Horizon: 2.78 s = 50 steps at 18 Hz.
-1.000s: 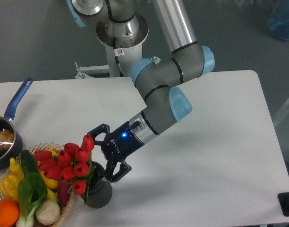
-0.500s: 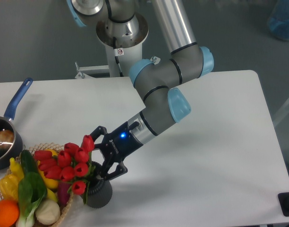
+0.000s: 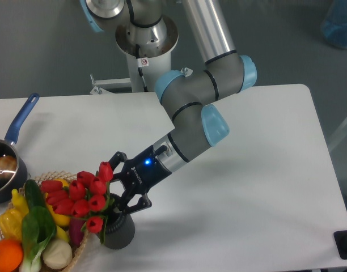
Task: Pick up the flowers from the vase
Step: 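Close the gripper on the tulip stems, then lift the gripped tulips upward out of the black vase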
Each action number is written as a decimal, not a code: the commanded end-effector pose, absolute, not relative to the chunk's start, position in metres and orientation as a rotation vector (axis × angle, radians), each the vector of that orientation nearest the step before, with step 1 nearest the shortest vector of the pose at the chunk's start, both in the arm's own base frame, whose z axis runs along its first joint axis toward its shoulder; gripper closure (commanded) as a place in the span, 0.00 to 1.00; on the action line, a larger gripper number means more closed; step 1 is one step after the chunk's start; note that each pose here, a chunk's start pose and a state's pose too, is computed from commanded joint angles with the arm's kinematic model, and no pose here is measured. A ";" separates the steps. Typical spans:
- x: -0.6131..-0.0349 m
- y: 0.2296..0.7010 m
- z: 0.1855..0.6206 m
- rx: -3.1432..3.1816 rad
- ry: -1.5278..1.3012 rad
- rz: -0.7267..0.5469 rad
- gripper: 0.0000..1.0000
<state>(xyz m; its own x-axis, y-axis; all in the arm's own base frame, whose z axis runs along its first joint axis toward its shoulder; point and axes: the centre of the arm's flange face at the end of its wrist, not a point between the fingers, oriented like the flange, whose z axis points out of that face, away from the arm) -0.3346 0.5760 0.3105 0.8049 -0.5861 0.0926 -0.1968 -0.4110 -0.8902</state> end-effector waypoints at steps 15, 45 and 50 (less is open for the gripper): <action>-0.336 0.575 0.312 -1.956 0.560 -0.505 0.68; -0.354 0.553 0.358 -1.766 0.490 -0.495 0.70; -0.355 0.548 0.369 -1.737 0.481 -0.493 0.70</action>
<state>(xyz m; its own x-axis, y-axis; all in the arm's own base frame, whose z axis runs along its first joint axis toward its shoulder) -0.3550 0.5483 0.3687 0.8244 -0.5615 0.0712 -0.0569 -0.2074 -0.9766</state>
